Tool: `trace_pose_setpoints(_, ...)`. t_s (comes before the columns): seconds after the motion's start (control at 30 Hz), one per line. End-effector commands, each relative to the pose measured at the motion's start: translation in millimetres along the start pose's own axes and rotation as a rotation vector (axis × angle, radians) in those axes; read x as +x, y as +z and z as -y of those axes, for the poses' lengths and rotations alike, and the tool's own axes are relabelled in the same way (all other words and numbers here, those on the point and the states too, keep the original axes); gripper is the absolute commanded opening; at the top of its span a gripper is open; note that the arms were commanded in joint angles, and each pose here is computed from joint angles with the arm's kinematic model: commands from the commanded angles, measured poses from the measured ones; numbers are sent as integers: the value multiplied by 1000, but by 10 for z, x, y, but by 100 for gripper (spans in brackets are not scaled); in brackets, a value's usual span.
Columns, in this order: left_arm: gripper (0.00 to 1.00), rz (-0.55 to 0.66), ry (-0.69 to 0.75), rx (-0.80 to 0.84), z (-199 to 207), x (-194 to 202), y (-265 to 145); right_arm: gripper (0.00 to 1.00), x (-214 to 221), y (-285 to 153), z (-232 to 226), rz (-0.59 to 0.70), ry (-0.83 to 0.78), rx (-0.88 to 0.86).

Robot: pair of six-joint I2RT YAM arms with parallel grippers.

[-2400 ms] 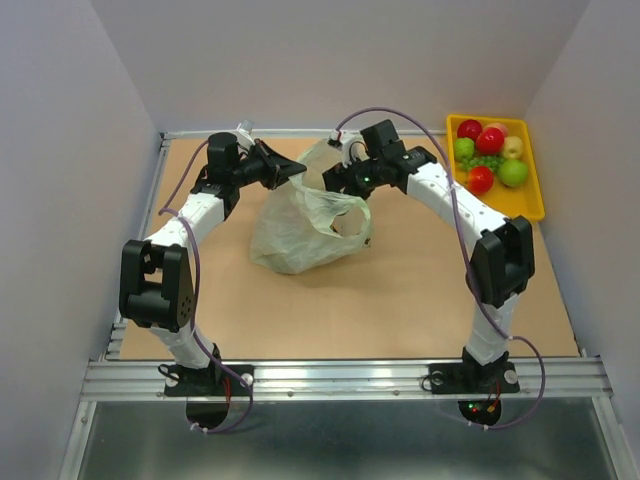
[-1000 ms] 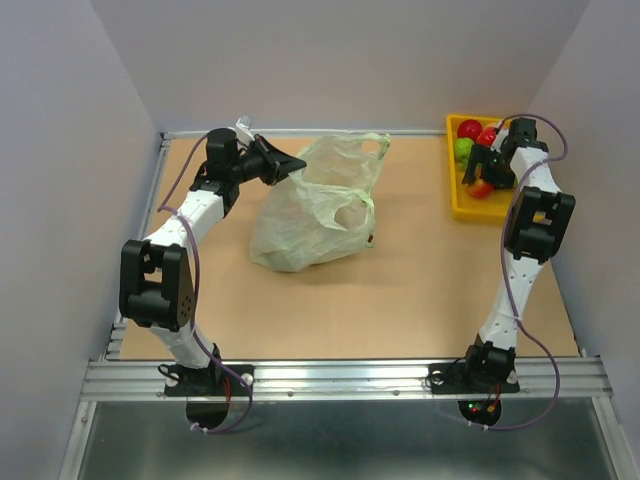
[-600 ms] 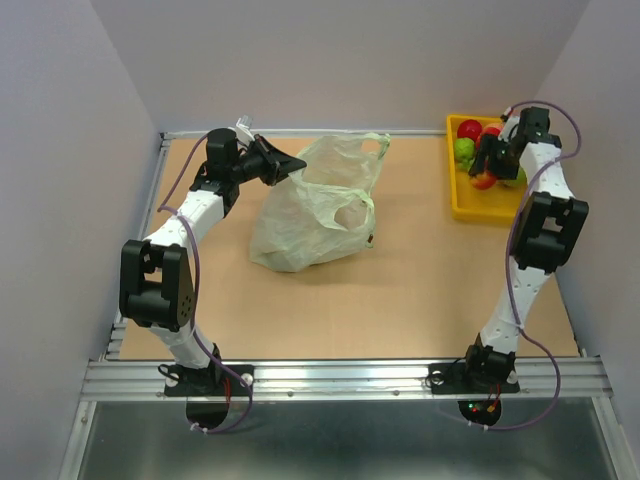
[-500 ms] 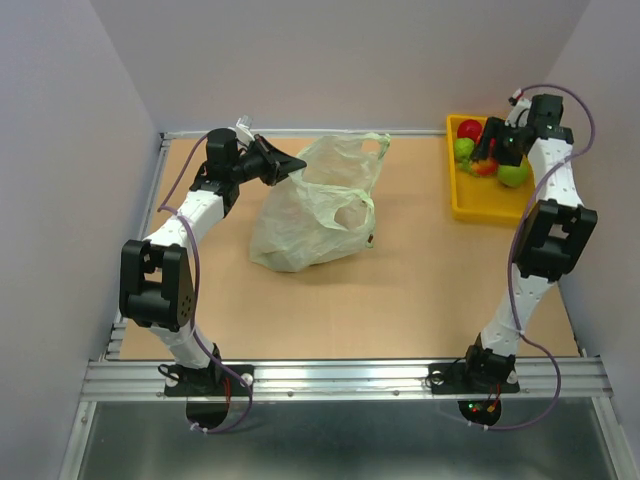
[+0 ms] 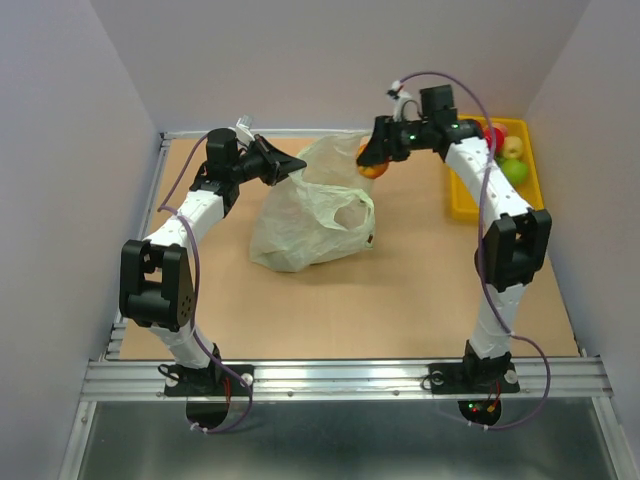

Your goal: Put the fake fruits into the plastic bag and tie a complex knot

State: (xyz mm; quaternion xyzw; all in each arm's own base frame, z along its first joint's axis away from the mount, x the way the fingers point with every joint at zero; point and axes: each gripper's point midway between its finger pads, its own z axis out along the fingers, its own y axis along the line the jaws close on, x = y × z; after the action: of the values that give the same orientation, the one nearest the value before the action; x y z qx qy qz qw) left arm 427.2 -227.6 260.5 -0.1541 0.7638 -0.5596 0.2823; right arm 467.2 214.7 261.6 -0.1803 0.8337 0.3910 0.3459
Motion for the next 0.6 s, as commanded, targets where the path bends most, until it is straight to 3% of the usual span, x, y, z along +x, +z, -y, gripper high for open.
trace_pose_setpoints(0.0,0,9,61,69,274,-76,-42,47,305,306,-429,-78,-70,-73)
trace_pose_setpoints(0.17,0,5,61,68,256,-69,-35,50,718,688,-729,-177,-145,-81)
trace_pose_setpoints(0.23,0,3,57,64,230,-69,-22,65,820,763,-811,-200,-162,-84)
trace_pose_setpoints(0.27,0,4,54,62,222,-73,-24,80,847,781,-816,-205,-162,-80)
trace_pose_setpoints(0.37,0,4,53,62,219,-75,-11,95,827,752,-828,-198,-163,-63)
trace_pose_setpoints(0.43,0,5,58,64,231,-75,-18,100,791,703,-819,-185,-179,-39)
trace_pose_setpoints(0.57,0,8,60,63,229,-87,-27,100,644,488,-699,-131,-219,69)
